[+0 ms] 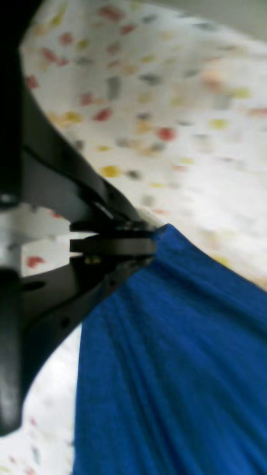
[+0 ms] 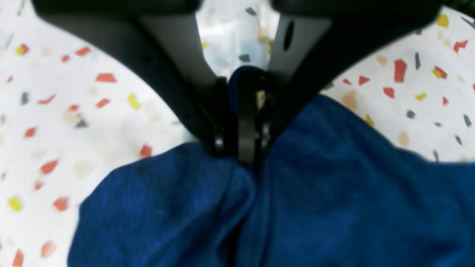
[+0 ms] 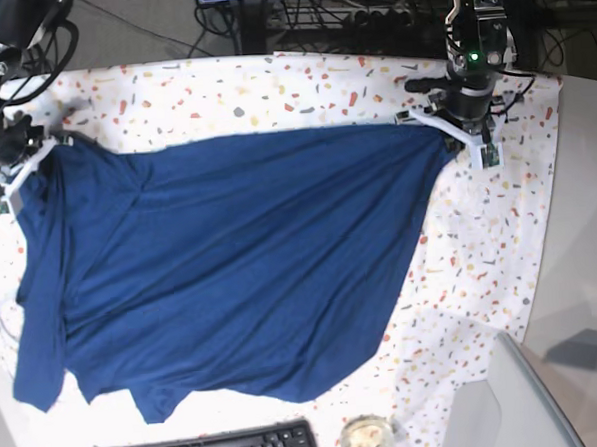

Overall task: Layout the t-shirt on the table in an organized manner, then fold the t-shirt properly
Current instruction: 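Lay the lifted shirt flat on the table with both grippers, then release the shirt with the right gripper and regrasp its edge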

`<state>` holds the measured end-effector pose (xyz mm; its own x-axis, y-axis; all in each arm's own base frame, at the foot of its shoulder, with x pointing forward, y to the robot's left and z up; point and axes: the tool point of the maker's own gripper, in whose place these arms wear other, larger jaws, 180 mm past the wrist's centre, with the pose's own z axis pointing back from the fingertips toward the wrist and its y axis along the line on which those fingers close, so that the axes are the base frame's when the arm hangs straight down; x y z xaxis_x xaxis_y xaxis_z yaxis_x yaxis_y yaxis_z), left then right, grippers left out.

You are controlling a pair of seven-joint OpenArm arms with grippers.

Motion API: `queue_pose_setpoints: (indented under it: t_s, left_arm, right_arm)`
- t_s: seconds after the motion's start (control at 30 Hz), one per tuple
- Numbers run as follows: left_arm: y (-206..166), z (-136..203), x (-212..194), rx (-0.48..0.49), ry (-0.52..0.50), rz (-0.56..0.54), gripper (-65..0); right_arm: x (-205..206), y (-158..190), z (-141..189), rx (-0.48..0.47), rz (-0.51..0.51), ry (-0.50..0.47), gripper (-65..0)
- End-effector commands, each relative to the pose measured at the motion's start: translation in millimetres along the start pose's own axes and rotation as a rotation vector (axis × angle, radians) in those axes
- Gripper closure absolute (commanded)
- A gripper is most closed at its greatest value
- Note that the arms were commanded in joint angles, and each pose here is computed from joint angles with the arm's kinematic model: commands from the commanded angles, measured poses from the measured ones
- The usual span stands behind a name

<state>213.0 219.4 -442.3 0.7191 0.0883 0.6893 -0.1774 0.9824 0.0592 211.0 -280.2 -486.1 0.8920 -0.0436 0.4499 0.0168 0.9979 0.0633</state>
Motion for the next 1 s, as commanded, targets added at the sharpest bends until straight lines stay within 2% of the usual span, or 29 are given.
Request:
queue_pose_setpoints:
  t_s: [0.0,0.17,0.47,0.53,0.67,0.77,0.87,0.97]
  left_arm:
    - [9.8,1.6,14.2,0.024,-0.056,-0.001,0.0]
    - [12.4,4.4,4.2,0.029,-0.035,-0.003,0.0]
    - [12.6,4.8,3.0,0.030,-0.029,-0.005,0.0]
    - [12.7,6.3,-2.0,0.029,-0.018,-0.007,0.0]
    - [11.4,7.9,-7.6,0.027,-0.007,-0.006,0.0]
    - [12.1,9.7,-11.9,0.028,0.003,-0.008,0.0]
    - [12.2,10.0,-12.6,0.028,0.004,-0.008,0.0]
    - [12.4,10.1,-13.8,0.028,0.007,-0.008,0.0]
  right_arm:
    - [10.5,-8.0,3.8,-0.011,-0.001,-0.035,-0.6]
    - [-0.1,-18.6,5.8,-0.029,-0.037,-0.021,-0.6]
    - [-8.6,-42.6,16.3,-0.074,-0.008,0.009,-2.0]
    - [-8.3,-44.6,17.2,-0.078,-0.005,0.011,-6.9]
    - [-11.4,-46.2,19.1,-0.084,-0.003,0.029,-32.3]
    - [-8.1,-60.5,35.8,-0.137,0.014,0.030,-45.5]
    - [8.5,-89.1,67.9,-0.242,-0.050,-0.081,-46.2]
    - [35.1,-104.1,84.5,-0.294,-0.096,-0.197,-44.7]
